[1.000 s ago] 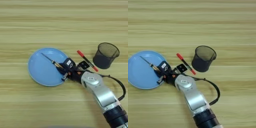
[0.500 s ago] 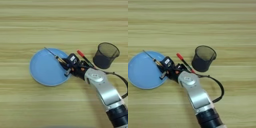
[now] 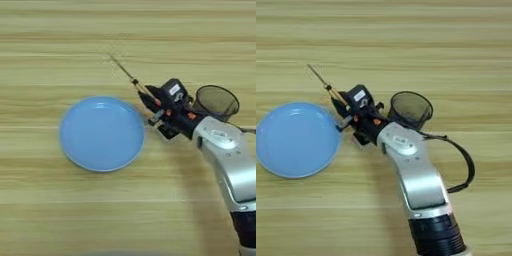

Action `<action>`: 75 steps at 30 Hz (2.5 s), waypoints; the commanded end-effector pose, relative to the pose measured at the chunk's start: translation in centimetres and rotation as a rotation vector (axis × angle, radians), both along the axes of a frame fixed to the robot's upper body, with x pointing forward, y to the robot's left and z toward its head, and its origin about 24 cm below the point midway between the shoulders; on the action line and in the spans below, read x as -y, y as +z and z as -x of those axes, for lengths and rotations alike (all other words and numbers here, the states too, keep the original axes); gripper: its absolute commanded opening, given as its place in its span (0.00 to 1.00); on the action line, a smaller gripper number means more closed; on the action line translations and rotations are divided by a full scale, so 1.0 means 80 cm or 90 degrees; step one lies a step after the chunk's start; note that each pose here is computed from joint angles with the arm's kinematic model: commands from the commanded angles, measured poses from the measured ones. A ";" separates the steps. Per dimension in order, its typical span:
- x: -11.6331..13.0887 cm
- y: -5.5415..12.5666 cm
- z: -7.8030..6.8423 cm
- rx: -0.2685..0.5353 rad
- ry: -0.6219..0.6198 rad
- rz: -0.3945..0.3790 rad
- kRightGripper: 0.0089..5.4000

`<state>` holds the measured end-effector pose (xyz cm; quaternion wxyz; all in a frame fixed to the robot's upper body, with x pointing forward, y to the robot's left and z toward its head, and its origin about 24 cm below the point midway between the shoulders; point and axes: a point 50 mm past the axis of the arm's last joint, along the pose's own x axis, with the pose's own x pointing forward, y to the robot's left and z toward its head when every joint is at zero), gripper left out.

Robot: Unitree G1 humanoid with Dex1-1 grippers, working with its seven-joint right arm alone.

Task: Move the objects on the table

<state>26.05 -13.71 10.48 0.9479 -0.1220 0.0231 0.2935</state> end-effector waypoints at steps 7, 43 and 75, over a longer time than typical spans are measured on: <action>0.069 0.064 -0.003 0.133 -0.113 0.001 0.16; 0.221 -0.010 0.029 0.001 -0.385 0.055 0.16; 0.214 -0.083 0.036 -0.108 -0.380 0.073 0.37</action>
